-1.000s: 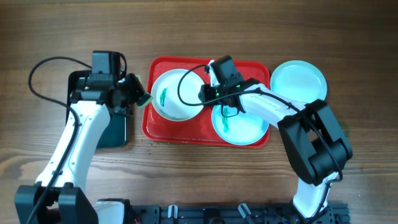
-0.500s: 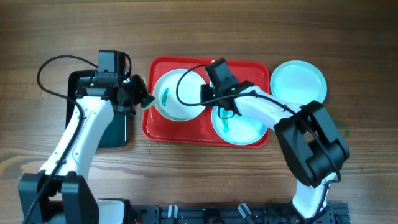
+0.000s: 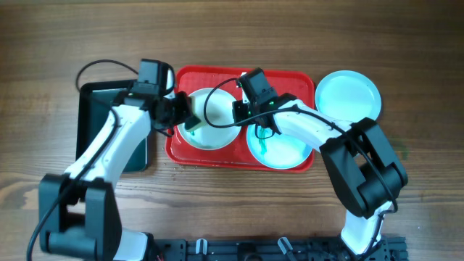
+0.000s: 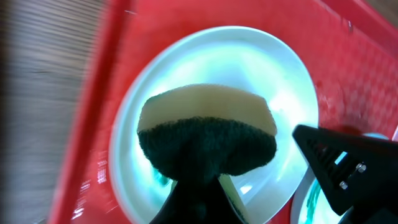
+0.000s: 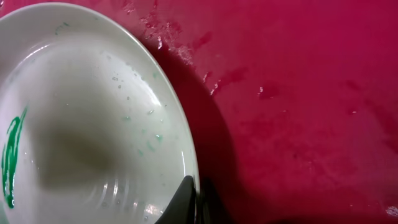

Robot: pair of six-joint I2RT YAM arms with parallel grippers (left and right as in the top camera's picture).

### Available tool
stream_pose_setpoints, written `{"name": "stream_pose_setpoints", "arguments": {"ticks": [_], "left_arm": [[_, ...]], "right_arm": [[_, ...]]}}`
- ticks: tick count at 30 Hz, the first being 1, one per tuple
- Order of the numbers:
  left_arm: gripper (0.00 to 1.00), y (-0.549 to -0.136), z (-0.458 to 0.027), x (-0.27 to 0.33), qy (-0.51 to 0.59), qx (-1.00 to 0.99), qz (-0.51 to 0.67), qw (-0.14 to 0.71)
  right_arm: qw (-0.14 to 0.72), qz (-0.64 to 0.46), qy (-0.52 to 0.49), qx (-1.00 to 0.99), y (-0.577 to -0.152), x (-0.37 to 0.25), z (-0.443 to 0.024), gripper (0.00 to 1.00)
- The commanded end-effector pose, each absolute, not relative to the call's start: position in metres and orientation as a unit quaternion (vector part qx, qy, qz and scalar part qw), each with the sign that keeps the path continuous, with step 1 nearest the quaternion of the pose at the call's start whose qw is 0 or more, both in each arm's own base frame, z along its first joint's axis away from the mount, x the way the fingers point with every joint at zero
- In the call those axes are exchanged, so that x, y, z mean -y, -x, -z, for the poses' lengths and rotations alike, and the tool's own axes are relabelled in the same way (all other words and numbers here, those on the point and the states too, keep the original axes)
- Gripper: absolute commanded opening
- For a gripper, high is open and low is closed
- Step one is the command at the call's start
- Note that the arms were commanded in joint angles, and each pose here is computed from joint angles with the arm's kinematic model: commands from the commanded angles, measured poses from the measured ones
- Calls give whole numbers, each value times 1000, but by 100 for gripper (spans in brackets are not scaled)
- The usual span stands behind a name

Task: Clean dirty plates on tray and stack at the side
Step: 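Scrub the white plate with the sponge held by the left gripper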

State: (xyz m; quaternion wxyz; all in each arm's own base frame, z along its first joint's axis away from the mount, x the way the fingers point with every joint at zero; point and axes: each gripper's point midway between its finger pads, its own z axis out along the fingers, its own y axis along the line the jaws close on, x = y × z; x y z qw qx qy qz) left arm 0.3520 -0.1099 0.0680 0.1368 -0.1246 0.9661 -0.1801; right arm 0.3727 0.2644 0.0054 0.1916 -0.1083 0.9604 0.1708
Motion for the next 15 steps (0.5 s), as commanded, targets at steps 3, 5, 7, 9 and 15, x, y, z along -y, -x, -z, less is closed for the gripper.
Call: {"name": "stream_pose_setpoints", "arguments": {"ticks": [3,5,7,9,15], "left_arm": [[4,-346,-38,135,92,-970,201,97],[4,-344,-28,135,102,-972,198,81],[4,-342,-16,138,109,-971,201,65],[4,-343,-4,133,110,-975,182,61],[4,-352,2,48,140,-980,-57,127]], "right_arm": [[176,-173,141,-959,-365,-268,3,4],[177,-173,141,-959,-366,-268,3,4],[178,-174,141,-958,-366,-268,3,4],[178,-174,141,-958,-367,-268,3,4],[181,-170,140,-959,-368,-267,3,4]]}}
